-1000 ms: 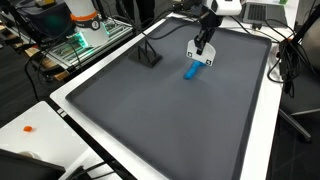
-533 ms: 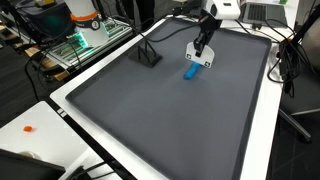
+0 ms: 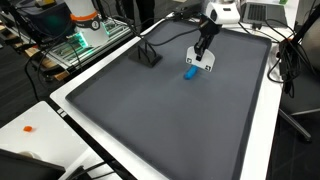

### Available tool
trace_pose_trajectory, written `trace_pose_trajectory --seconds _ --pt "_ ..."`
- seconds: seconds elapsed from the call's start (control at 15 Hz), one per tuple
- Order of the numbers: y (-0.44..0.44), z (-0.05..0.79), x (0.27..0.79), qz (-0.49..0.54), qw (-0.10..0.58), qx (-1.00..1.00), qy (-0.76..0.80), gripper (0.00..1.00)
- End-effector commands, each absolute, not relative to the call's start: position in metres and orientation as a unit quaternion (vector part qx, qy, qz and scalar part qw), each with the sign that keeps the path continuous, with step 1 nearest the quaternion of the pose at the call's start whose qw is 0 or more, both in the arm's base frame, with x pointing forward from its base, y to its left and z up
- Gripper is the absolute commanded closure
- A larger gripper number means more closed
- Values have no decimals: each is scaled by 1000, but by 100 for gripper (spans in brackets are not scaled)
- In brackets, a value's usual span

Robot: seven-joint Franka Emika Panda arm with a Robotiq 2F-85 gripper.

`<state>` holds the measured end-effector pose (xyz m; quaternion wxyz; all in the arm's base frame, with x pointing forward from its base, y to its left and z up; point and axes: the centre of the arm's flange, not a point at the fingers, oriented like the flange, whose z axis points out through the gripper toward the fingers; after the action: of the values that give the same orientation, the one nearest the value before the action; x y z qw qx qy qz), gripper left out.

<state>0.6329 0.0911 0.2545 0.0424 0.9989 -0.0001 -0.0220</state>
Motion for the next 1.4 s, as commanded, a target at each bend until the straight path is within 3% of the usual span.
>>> trace_pose_trajectory --seconds 0.0,1.33 --pt "88 244 634 -17 43 999 9 99" --pt "80 218 604 -58 31 998 -4 99"
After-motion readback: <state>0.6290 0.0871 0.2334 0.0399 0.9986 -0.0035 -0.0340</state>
